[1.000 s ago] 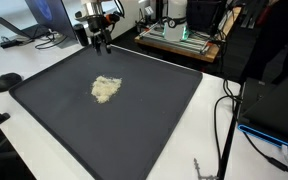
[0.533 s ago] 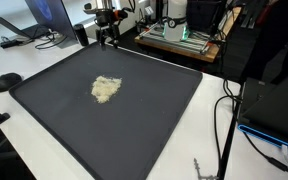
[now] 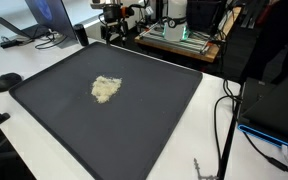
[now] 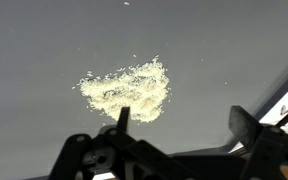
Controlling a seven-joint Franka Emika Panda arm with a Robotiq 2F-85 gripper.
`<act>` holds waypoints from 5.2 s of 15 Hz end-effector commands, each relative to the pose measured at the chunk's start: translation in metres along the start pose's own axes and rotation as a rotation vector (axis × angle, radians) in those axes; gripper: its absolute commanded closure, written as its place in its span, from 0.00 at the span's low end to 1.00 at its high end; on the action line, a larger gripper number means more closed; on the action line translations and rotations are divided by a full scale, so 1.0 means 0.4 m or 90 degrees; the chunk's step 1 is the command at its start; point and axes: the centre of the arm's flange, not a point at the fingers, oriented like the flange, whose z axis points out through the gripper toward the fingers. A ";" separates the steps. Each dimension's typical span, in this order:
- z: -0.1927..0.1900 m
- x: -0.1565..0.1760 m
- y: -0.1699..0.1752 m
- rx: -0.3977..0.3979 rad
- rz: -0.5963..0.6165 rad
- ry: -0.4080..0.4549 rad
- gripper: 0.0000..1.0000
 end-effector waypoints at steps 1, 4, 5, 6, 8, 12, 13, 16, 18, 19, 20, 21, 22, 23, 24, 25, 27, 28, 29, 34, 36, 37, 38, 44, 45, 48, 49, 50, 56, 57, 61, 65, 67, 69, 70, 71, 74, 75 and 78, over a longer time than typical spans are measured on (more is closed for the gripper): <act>-0.007 0.034 -0.087 -0.035 -0.059 0.000 0.00; 0.017 0.078 -0.161 -0.080 -0.116 -0.019 0.00; 0.027 0.093 -0.183 -0.101 -0.130 -0.030 0.00; 0.035 0.111 -0.204 -0.118 -0.140 -0.037 0.00; 0.049 0.136 -0.243 -0.146 -0.155 -0.047 0.00; 0.091 0.163 -0.283 -0.186 -0.174 -0.087 0.00; 0.102 0.165 -0.282 -0.192 -0.175 -0.097 0.00; 0.118 0.172 -0.263 -0.216 -0.181 -0.124 0.00; 0.110 0.190 -0.256 -0.231 -0.191 -0.137 0.00; 0.107 0.205 -0.255 -0.239 -0.196 -0.144 0.00; 0.109 0.225 -0.259 -0.246 -0.203 -0.158 0.00; 0.111 0.245 -0.269 -0.257 -0.208 -0.169 0.00; 0.116 0.264 -0.289 -0.269 -0.216 -0.183 0.00; 0.127 0.278 -0.314 -0.283 -0.225 -0.197 0.00; 0.138 0.288 -0.338 -0.296 -0.233 -0.208 0.00; 0.154 0.293 -0.366 -0.303 -0.244 -0.223 0.00; 0.189 0.292 -0.413 -0.330 -0.275 -0.245 0.00; 0.204 0.289 -0.432 -0.339 -0.297 -0.260 0.00; 0.226 0.283 -0.448 -0.345 -0.331 -0.284 0.00; 0.341 0.256 -0.510 -0.351 -0.486 -0.352 0.00; 0.384 0.247 -0.535 -0.350 -0.548 -0.377 0.00; 0.406 0.242 -0.551 -0.352 -0.579 -0.388 0.00; 0.424 0.238 -0.566 -0.351 -0.609 -0.403 0.00; 0.513 0.223 -0.640 -0.402 -0.754 -0.518 0.00; 0.527 0.222 -0.649 -0.417 -0.775 -0.539 0.00; 0.566 0.215 -0.678 -0.456 -0.837 -0.601 0.00; 0.579 0.212 -0.687 -0.469 -0.857 -0.622 0.00; 0.592 0.208 -0.693 -0.484 -0.872 -0.640 0.00; 0.667 0.190 -0.706 -0.534 -0.941 -0.729 0.00; 0.677 0.189 -0.704 -0.537 -0.947 -0.739 0.00; 0.680 0.213 -0.685 -0.484 -0.943 -0.768 0.00; 0.620 0.273 -0.651 -0.375 -0.897 -0.787 0.00; 0.582 0.307 -0.625 -0.309 -0.849 -0.779 0.00; 0.540 0.339 -0.592 -0.265 -0.787 -0.755 0.00; 0.516 0.354 -0.573 -0.245 -0.756 -0.740 0.00; 0.489 0.365 -0.552 -0.221 -0.728 -0.726 0.00; 0.413 0.389 -0.484 -0.142 -0.659 -0.685 0.00; 0.392 0.398 -0.459 -0.124 -0.635 -0.661 0.00; 0.332 0.415 -0.380 -0.067 -0.582 -0.581 0.00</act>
